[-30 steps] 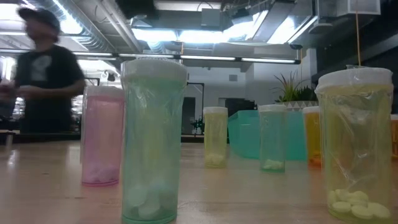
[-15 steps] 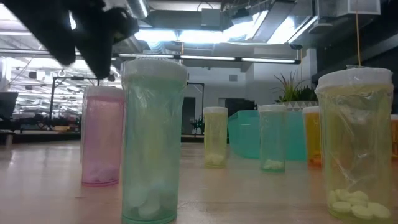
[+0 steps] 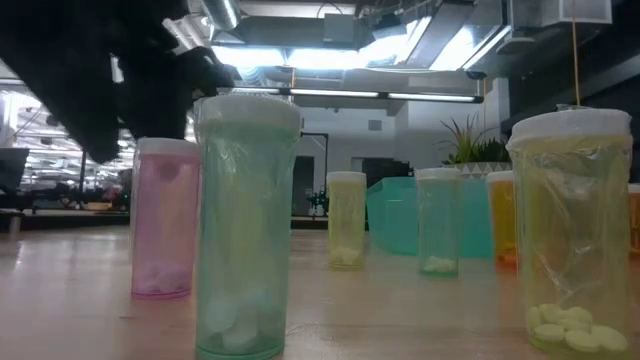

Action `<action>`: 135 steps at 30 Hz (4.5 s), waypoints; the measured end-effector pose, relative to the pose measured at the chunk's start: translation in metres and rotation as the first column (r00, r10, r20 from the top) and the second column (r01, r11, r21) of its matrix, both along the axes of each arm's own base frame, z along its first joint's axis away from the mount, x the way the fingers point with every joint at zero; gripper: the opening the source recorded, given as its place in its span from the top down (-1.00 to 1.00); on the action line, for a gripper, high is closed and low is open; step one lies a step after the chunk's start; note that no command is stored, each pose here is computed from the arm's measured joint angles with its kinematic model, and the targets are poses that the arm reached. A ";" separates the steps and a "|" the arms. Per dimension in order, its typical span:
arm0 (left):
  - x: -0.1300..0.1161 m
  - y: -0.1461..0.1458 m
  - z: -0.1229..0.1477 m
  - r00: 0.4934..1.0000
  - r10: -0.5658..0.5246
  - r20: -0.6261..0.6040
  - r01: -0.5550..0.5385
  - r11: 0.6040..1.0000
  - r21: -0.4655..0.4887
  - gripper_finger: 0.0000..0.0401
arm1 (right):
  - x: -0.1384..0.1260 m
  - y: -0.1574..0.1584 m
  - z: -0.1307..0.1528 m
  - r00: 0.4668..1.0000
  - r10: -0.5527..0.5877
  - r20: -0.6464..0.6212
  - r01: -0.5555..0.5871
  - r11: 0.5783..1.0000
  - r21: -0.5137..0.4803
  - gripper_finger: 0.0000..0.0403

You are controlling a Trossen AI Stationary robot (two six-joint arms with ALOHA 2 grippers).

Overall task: Pick and place medicine bottles into bin by pill shape (circle, oval)
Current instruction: Put the small pink pill bottle into the yellow bin

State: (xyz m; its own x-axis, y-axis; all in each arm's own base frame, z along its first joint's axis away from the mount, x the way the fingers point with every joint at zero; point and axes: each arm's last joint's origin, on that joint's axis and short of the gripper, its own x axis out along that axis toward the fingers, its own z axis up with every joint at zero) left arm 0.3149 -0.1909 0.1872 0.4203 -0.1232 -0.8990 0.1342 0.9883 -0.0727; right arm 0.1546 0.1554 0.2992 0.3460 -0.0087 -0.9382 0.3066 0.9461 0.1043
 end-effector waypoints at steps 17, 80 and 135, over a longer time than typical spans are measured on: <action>0.007 -0.005 -0.006 0.999 -0.018 0.043 0.019 1.000 -0.021 0.10 | 0.000 0.000 0.000 1.000 0.000 -0.001 0.000 1.000 0.000 -0.34; -0.026 0.118 0.107 0.974 0.050 0.222 -0.126 0.931 0.342 0.47 | 0.001 0.000 0.000 0.999 -0.005 0.032 0.006 1.000 -0.022 -0.34; -0.049 0.241 -0.005 0.880 0.462 0.110 -0.471 0.879 0.080 0.44 | 0.004 0.003 0.002 0.998 -0.008 0.063 0.007 1.000 0.010 -0.34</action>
